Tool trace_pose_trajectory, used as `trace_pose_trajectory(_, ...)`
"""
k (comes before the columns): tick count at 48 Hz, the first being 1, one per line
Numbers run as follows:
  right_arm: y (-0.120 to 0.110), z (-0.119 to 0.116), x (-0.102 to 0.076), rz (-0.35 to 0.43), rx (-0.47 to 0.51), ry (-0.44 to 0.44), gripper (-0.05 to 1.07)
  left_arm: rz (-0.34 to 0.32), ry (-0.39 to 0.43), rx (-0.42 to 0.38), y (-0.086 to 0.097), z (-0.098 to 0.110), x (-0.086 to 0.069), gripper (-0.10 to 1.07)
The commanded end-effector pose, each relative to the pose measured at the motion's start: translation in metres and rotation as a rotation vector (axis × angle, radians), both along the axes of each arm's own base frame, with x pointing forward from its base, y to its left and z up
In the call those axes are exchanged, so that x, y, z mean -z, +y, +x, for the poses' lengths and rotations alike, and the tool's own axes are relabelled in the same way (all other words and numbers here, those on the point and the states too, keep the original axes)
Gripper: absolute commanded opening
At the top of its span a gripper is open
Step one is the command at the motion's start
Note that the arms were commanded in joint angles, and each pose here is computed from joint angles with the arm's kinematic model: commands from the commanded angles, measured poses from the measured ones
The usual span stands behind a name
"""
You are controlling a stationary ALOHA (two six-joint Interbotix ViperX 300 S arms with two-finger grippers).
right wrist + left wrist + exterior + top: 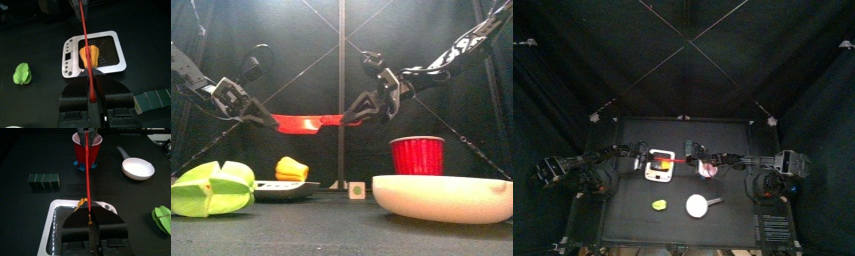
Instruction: Cut squash
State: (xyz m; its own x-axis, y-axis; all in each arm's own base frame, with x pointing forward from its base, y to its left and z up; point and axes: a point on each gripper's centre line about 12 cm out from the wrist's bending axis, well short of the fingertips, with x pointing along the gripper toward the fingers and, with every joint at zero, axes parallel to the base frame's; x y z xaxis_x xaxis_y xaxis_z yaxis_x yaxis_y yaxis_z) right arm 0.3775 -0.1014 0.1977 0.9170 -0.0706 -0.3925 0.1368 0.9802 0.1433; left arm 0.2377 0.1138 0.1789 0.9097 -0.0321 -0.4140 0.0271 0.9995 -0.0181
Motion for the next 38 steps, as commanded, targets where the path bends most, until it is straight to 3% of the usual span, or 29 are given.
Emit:
trace_pose_trajectory(1, -0.004, 0.007, -0.004, -0.003, 0.012, -0.003, 0.22, 0.001, 0.009, -0.008, 0.002, 0.003, 0.001, 0.28)
trace_pose_trajectory(11, -0.012, 0.017, 0.013, -0.004, 0.044, 0.065, 0.22, -0.027, 0.062, -0.022, 0.007, 0.007, 0.016, 0.28)
trace_pose_trajectory(23, -0.017, 0.020, 0.019, -0.007, 0.069, 0.100, 0.22, -0.062, 0.104, -0.040, 0.014, 0.011, 0.030, 0.28)
trace_pose_trajectory(38, -0.016, 0.020, 0.015, -0.011, 0.067, 0.093, 0.22, -0.050, 0.085, -0.036, 0.010, 0.009, 0.024, 0.28)
